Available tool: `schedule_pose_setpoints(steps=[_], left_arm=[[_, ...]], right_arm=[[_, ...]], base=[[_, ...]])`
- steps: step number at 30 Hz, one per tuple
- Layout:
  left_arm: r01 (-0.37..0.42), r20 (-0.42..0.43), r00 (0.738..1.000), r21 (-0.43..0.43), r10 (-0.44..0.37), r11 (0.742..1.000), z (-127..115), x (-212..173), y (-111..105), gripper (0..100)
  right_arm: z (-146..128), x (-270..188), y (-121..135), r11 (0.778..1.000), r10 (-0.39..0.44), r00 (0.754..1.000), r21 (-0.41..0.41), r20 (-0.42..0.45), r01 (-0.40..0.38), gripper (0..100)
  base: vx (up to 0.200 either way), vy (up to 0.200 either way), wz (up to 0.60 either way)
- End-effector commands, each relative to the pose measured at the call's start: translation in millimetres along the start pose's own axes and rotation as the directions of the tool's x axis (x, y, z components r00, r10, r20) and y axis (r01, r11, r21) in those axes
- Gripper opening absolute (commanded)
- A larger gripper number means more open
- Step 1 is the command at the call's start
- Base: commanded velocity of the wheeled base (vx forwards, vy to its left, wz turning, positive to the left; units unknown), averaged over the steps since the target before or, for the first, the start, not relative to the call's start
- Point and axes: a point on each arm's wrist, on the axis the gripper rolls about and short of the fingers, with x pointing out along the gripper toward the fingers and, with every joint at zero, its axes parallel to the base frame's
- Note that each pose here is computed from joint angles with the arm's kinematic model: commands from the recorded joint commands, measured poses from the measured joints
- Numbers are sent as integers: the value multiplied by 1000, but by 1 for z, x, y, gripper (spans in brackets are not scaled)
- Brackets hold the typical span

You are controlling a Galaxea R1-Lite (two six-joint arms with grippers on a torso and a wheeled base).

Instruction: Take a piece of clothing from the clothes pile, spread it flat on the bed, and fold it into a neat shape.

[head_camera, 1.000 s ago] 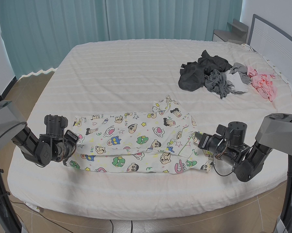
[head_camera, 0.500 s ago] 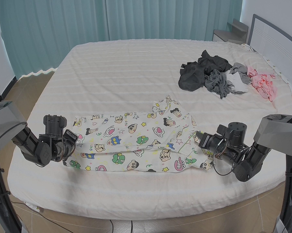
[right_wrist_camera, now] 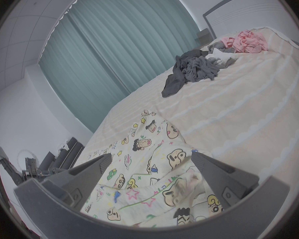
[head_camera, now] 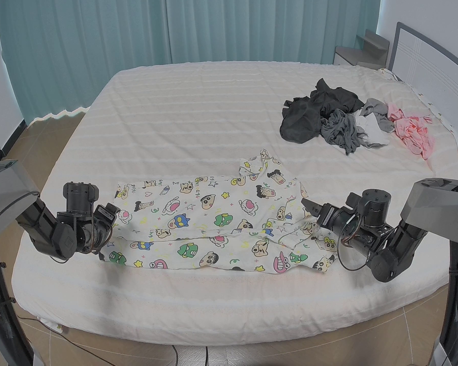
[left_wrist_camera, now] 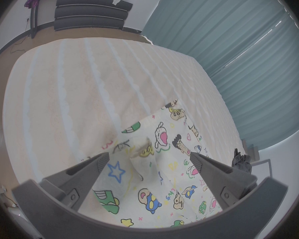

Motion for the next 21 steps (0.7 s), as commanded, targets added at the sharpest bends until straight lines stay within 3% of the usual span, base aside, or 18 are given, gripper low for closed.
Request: schedule_pose_setpoints(steps=[1, 7, 10, 13, 14, 15, 17, 19, 21], left_arm=[[17, 32, 999, -41, -16, 999, 19, -21, 3, 100], [127, -121, 981, -176, -149, 976, 21, -86, 16, 100], [182, -222, 947, -222, -231, 958, 15, -127, 32, 100], [234, -305, 900, -266, -312, 935, 12, -152, 41, 100], [240, -312, 894, -272, -321, 932, 12, -154, 41, 100], [258, -331, 875, -299, -353, 919, 13, -159, 39, 100], [250, -335, 873, -315, -354, 916, 12, -161, 41, 100], [226, -337, 881, -320, -334, 920, 12, -158, 46, 100], [199, -340, 888, -325, -311, 925, 12, -153, 52, 100]], right_arm=[[22, -15, 7, 999, 10, 999, 45, 54, -13, 100], [24, -47, 44, 988, 91, 995, 120, 28, -93, 100], [5, -52, 60, 967, 128, 991, 228, -42, -115, 100], [-10, -47, 56, 947, 104, 988, 314, -116, -63, 100], [-11, -47, 55, 945, 103, 987, 322, -121, -59, 100], [-18, -46, 52, 918, 106, 982, 396, -158, -35, 100], [-23, -44, 50, 885, 125, 973, 466, -192, -22, 100], [-25, -44, 47, 872, 132, 968, 490, -212, -12, 100], [-27, -44, 44, 872, 123, 966, 490, -229, 5, 100]], base=[[0, 0, 0], [0, 0, 0], [0, 0, 0], [0, 0, 0], [0, 0, 0], [0, 0, 0], [0, 0, 0], [0, 0, 0], [0, 0, 0]])
